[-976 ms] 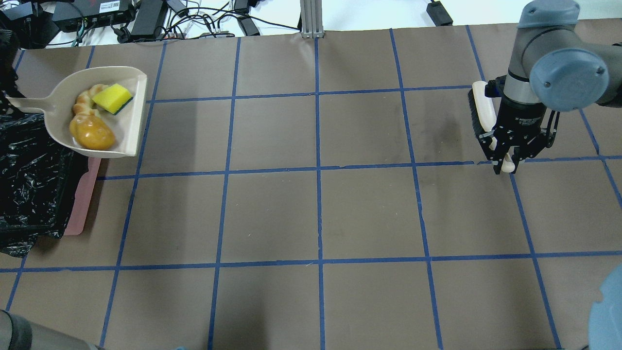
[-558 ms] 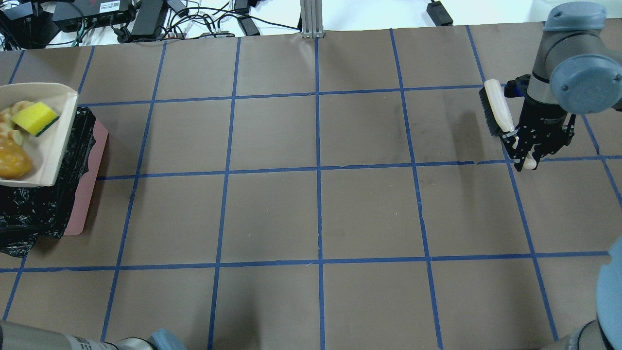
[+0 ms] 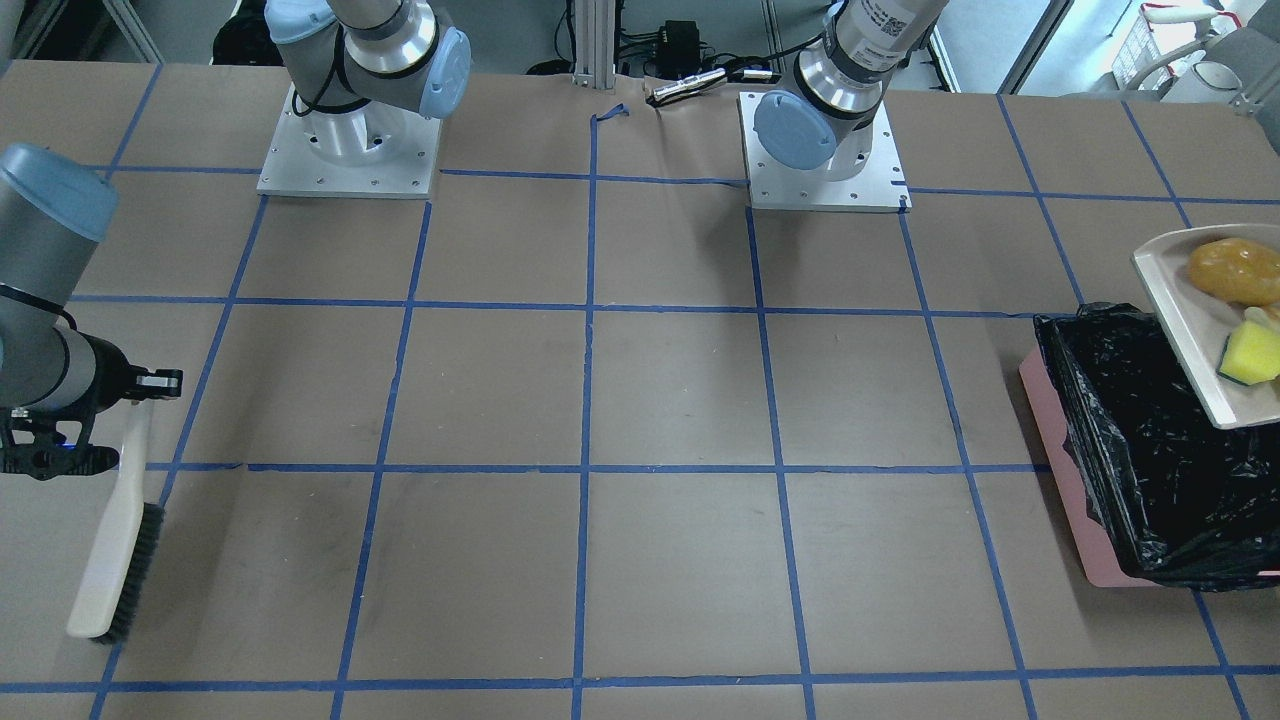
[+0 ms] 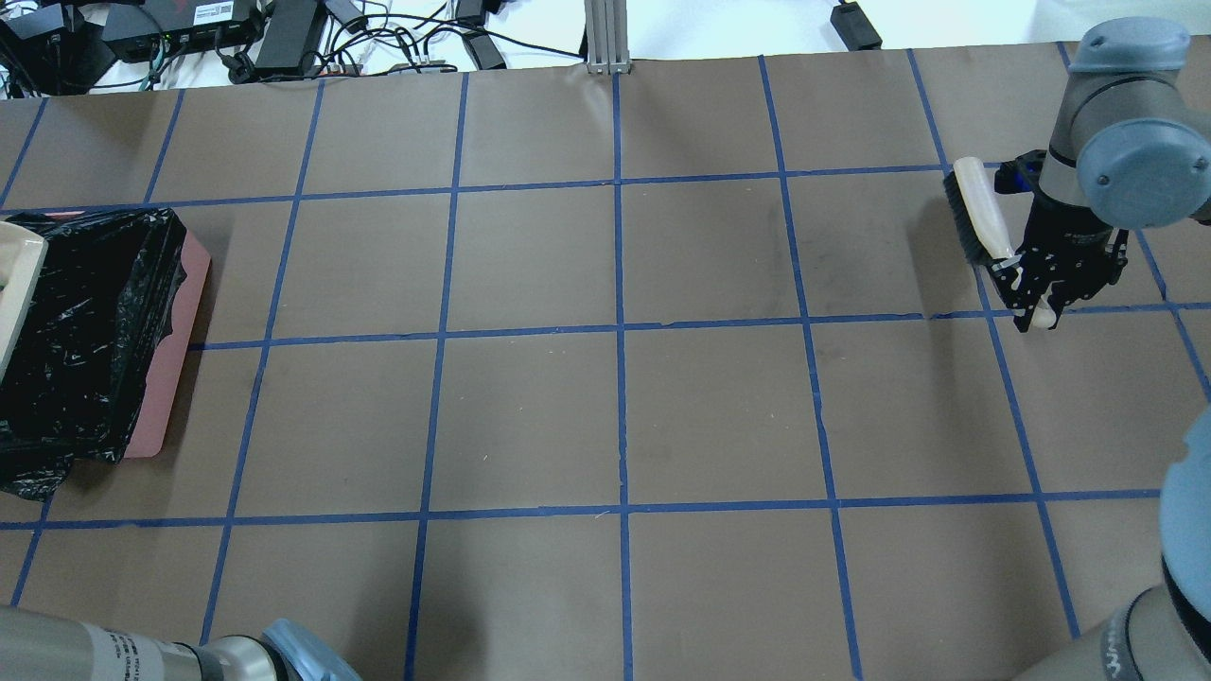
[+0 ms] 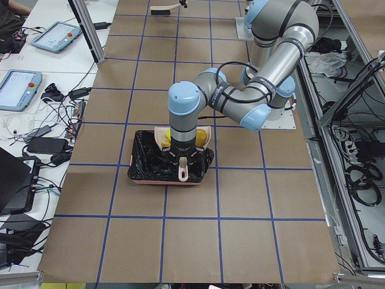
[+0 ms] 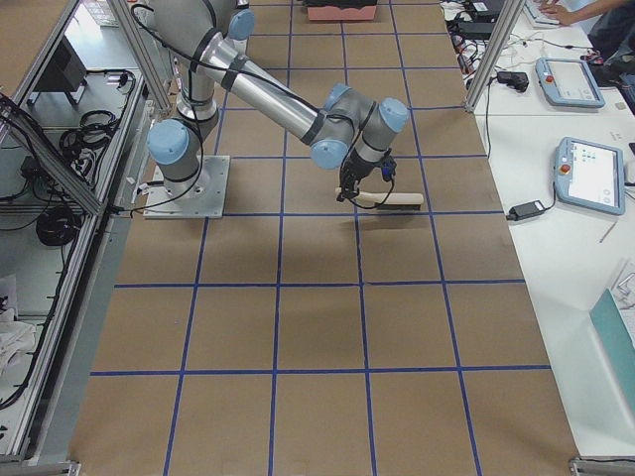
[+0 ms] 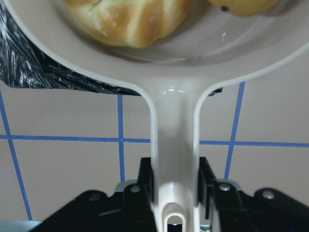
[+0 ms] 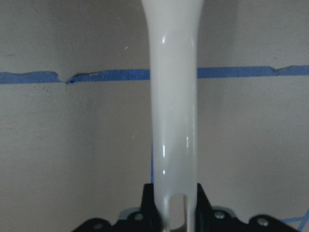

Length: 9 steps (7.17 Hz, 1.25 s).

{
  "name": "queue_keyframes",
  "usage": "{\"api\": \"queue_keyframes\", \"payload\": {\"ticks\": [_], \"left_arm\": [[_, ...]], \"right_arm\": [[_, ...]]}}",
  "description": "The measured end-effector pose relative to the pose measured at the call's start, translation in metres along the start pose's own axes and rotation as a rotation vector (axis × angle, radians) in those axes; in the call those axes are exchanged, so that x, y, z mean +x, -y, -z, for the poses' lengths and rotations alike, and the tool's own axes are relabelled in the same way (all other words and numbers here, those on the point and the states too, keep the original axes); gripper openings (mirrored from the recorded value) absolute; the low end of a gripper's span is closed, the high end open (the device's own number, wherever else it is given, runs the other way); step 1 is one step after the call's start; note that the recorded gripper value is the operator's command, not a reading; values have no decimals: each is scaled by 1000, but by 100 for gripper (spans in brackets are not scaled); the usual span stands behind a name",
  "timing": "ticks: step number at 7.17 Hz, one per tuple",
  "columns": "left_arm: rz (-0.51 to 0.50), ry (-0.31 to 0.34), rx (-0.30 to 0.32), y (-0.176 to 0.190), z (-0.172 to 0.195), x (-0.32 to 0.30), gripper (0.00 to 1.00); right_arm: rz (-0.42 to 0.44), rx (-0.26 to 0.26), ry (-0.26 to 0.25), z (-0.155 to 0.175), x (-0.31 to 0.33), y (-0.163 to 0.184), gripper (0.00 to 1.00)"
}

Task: Sweep and dump trash into bin
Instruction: 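Tilt the dustpan over the black bin with the left gripper to dump items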

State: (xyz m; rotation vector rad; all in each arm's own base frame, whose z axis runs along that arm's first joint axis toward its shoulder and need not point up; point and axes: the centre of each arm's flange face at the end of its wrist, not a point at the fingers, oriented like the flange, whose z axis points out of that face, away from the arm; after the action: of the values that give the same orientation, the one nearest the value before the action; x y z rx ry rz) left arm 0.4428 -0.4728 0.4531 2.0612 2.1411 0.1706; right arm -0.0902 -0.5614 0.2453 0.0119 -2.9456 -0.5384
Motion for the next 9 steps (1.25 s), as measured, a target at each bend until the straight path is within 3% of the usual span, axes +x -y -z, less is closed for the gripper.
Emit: {"api": "queue_keyframes", "payload": {"ticks": [2, 3, 4, 5, 6, 9], "left_arm": [[-24, 25, -68, -15, -20, -10, 7], [-41, 28, -110, -20, -26, -15, 7], [-62, 14, -162, -20, -29, -20, 5], [-89, -15, -222, -15, -27, -28, 5], [-111, -35, -279, -6, -24, -38, 5], [-149, -26, -385, 19, -22, -67, 5]], "right_arm": [[2, -8, -10, -3, 1, 2, 0], [4, -13, -10, -6, 1, 4, 26], [6, -17, -10, -8, 2, 5, 43], [7, -22, -15, -9, 2, 6, 77], [7, -25, -25, -10, 3, 6, 100], [-17, 24, -45, 4, 7, 6, 100]]}}
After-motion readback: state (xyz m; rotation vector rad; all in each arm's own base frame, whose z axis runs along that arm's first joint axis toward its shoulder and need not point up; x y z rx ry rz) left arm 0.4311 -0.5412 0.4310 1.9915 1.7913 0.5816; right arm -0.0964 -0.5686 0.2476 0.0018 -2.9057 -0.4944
